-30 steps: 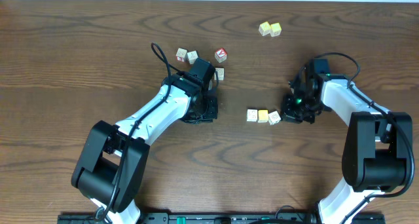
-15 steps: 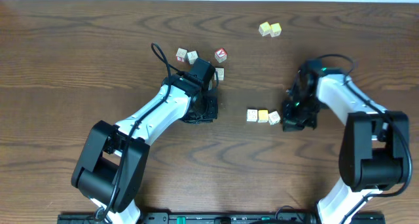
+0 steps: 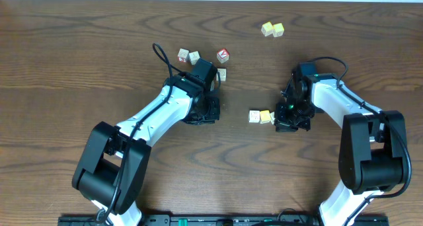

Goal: Lift 3 blocks

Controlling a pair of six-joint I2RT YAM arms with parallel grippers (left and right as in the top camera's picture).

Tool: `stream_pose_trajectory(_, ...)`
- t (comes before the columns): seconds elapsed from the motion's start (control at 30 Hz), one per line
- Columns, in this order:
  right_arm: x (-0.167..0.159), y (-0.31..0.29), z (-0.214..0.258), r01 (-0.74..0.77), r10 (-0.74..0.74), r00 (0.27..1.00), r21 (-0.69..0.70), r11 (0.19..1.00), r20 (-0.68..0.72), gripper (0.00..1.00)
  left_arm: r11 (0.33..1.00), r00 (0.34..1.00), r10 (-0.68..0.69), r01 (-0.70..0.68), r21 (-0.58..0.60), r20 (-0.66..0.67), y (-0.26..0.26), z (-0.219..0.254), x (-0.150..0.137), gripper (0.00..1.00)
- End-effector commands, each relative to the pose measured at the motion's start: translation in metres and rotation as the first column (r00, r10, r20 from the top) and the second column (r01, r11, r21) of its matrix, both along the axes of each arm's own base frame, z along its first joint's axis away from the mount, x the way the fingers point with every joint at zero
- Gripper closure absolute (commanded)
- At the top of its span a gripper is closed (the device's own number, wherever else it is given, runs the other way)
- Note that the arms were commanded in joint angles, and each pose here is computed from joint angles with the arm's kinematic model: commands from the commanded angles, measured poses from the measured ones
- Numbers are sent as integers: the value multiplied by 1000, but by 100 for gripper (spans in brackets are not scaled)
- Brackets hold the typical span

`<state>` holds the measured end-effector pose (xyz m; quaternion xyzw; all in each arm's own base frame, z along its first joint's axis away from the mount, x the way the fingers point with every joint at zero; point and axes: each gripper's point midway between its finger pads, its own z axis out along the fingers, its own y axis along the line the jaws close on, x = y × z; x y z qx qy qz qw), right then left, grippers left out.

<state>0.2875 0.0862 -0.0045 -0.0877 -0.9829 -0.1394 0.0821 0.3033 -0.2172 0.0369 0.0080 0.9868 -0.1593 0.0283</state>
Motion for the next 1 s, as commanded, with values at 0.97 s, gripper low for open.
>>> stream_pose_trajectory(0.97,55,-35,56,-23,52,981,-155,988,188,99,1000,1000,10,-10,13,-3,2,-2,-1,81)
